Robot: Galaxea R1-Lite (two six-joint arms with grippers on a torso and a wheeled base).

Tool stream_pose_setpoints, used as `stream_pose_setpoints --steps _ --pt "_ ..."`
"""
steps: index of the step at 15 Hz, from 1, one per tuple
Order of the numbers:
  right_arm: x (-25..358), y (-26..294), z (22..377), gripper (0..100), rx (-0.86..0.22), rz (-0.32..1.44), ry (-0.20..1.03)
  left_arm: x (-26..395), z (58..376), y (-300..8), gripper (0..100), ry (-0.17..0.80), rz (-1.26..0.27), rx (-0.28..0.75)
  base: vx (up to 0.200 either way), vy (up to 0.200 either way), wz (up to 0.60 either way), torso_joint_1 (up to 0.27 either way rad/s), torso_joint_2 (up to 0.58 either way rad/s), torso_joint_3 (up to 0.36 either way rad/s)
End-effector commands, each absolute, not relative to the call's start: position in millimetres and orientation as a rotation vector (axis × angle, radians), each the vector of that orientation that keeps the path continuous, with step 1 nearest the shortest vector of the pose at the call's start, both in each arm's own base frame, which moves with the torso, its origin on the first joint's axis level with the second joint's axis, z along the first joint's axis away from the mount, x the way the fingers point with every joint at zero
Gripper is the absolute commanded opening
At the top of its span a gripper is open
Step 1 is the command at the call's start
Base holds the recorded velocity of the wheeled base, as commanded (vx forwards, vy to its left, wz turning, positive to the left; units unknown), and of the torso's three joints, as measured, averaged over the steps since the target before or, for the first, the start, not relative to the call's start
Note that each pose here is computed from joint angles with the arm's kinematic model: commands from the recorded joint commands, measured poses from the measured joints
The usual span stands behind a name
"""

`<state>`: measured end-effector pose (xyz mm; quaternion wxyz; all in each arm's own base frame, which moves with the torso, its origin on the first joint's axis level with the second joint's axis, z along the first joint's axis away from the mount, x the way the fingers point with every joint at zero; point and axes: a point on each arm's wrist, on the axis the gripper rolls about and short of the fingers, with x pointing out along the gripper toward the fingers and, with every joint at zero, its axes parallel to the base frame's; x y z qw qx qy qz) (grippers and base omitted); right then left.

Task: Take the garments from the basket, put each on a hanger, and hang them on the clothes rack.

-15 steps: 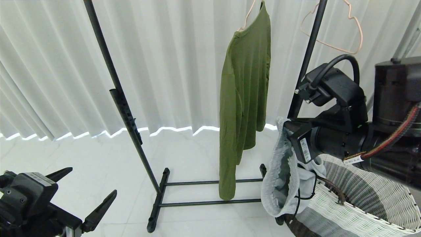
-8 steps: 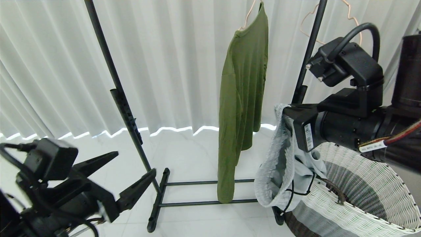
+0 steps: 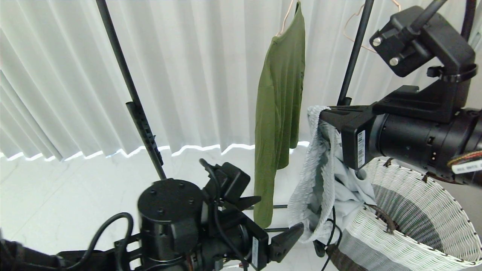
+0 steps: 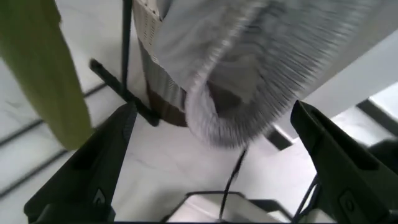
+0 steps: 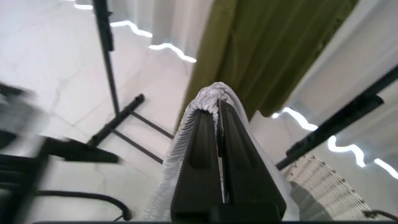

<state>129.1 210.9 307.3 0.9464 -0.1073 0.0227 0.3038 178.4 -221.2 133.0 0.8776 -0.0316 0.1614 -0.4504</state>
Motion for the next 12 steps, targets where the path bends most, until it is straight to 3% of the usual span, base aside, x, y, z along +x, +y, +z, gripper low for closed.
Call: stream_pose_setpoints --steps 1,4,10,11,12 --pt "120.7 210.6 310.6 0 -0.21 0.647 0.032 193.2 106.2 -246.3 100 0.424 -0.939 -0.07 0.0 0.0 0.0 0.0 0.0 0.0" --pt "115.0 208.3 314.7 0 -0.198 0.663 0.018 214.5 93.5 -253.9 100 0.478 -0.872 -0.169 0.0 0.0 0.0 0.0 0.0 0.0" --pt "106.3 205.3 319.2 0 -0.185 0.69 0.003 231.4 69.5 -253.5 100 0.505 -0.806 -0.161 0.0 0.0 0.0 0.0 0.0 0.0" --pt "105.9 204.3 320.3 0 -0.183 0.688 -0.001 231.2 67.2 -253.2 0 0.506 -0.805 -0.159 0.0 0.0 0.0 0.0 0.0 0.0" --pt "105.1 202.6 321.3 0 -0.18 0.688 -0.005 229.9 65.3 -251.8 0 0.511 -0.802 -0.153 0.0 0.0 0.0 0.0 0.0 0.0"
